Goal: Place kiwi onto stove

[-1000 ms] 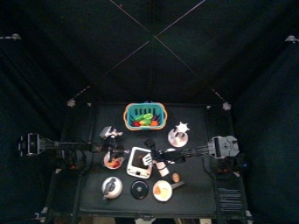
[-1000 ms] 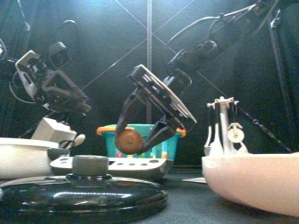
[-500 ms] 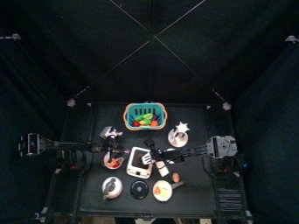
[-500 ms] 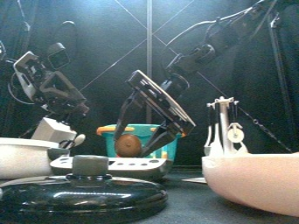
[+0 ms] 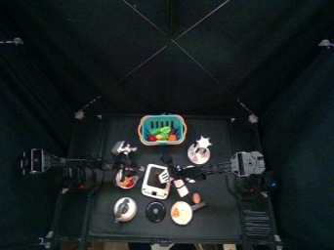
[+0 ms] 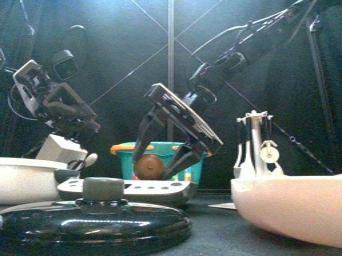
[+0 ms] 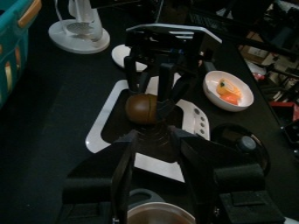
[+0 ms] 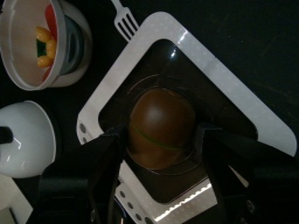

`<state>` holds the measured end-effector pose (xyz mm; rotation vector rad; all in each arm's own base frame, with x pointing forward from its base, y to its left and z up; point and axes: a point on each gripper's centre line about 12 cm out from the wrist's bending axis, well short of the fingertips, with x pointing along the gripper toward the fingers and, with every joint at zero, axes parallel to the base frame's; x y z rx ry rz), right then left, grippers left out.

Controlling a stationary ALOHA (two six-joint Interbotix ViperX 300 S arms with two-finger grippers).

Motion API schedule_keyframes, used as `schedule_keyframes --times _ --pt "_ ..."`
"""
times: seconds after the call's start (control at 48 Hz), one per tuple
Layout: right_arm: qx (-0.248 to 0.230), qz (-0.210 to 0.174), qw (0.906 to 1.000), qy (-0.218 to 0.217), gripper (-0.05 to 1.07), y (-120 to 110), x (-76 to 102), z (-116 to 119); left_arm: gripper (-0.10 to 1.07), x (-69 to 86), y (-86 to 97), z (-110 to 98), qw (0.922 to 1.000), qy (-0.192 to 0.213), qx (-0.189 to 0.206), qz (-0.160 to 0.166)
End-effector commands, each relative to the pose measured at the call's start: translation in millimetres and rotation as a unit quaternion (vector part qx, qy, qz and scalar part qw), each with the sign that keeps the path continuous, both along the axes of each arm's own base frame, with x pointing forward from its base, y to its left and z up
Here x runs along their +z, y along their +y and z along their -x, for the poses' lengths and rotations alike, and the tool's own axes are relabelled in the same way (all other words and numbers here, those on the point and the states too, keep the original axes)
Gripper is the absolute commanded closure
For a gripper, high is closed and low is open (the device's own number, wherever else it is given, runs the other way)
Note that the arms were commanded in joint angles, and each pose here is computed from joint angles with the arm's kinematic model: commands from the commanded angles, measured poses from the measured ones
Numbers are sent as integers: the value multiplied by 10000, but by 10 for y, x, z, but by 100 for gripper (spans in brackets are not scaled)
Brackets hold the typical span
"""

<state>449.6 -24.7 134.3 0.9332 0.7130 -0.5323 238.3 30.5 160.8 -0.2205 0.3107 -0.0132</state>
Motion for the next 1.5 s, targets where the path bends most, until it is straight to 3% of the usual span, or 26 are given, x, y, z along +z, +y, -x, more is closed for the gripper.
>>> schedule_keyframes --times 0.0,0.229,0.604,1.25,1.479 --pt "-13 32 9998 -214 11 -31 167 -52 21 39 2 -28 10000 -72 -21 -27" --pt "-21 21 9998 -210 10 -19 180 -43 21 43 3 -32 10000 -80 -21 -29" --pt "-88 65 9999 -67 0 -26 200 -34 21 37 -2 -27 10000 -67 -44 -46" --pt "-140 279 9995 -109 0 -1 631 24 21 37 -2 -27 10000 -67 -44 -46" --pt "-60 435 9990 -114 0 -4 683 102 21 38 -1 -27 10000 -68 -39 -41"
